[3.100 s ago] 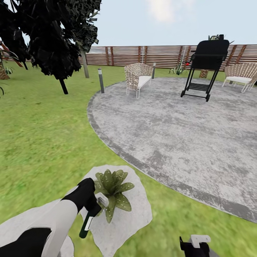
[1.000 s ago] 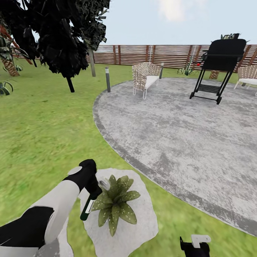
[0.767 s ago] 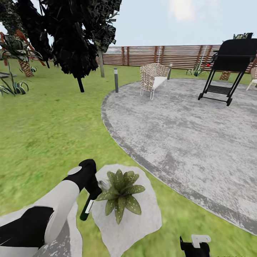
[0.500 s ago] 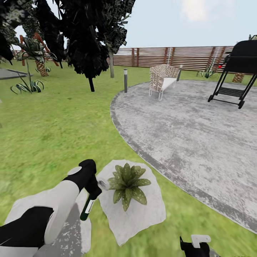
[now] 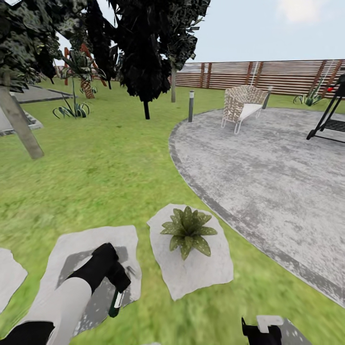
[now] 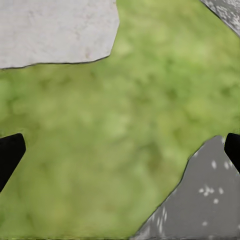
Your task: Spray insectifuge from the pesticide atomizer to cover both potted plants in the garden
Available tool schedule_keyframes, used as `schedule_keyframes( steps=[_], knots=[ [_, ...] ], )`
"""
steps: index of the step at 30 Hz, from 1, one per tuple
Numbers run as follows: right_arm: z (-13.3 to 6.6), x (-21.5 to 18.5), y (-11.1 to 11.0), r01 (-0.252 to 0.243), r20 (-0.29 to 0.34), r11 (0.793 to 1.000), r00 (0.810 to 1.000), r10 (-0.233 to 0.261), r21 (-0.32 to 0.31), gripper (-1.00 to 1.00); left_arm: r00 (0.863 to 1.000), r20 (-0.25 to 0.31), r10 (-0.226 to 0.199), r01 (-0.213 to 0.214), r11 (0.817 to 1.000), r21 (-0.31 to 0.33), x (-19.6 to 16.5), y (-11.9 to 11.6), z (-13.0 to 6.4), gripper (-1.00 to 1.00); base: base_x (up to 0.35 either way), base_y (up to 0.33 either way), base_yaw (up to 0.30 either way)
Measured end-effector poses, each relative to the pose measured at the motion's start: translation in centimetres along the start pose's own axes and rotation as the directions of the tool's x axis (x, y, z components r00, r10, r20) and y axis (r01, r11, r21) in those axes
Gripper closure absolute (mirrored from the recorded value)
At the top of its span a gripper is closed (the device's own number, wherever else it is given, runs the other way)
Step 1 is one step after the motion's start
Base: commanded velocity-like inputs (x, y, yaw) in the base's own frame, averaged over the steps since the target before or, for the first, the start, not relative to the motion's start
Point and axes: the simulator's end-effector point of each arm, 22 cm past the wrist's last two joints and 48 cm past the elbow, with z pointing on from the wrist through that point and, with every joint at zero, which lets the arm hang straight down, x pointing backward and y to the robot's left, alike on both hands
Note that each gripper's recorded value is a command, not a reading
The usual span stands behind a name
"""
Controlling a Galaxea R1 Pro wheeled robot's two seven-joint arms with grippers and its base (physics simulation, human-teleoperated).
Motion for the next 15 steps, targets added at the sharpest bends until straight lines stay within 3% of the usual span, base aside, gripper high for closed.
schedule_keyframes(
  steps=[3, 4, 7, 12, 15],
  knots=[
    [0.0, 0.0, 0.0, 0.0, 0.0, 1.0, 1.0, 0.0, -0.001, -1.0, 0.99, 0.135, 0.031, -0.032, 0.999, 0.003, -1.7, -0.9, 1.4, 1.0, -0.288, 0.0, 0.068],
    [0.0, 0.0, 0.0, 0.0, 0.0, 1.0, 1.0, 0.0, -0.001, -1.0, 0.983, 0.184, 0.022, -0.025, 1.0, 0.012, -2.3, -1.4, 1.8, 1.0, -0.282, 0.0, 0.009],
    [0.0, 0.0, 0.0, 0.0, 0.0, 1.0, 1.0, 0.0, -0.001, -1.0, 0.963, 0.266, 0.041, -0.049, 0.998, 0.025, -3.8, -1.8, 1.5, 1.0, -0.267, 0.0, 0.003],
    [0.0, 0.0, -0.1, -0.002, 0.001, 1.0, 1.0, 0.002, 0.001, -1.0, 0.942, 0.329, 0.069, -0.082, 0.996, 0.026, -4.9, -2.0, 1.2, 1.0, -0.09, 0.0, 0.0],
    [0.1, -0.2, -0.5, 0.0, 0.006, 1.0, 1.0, 0.0, 0.006, -1.0, 0.924, 0.367, 0.11, -0.125, 0.992, 0.015, -5.7, -2.3, 1.0, 1.0, -0.007, 0.0, 0.0]
  ],
)
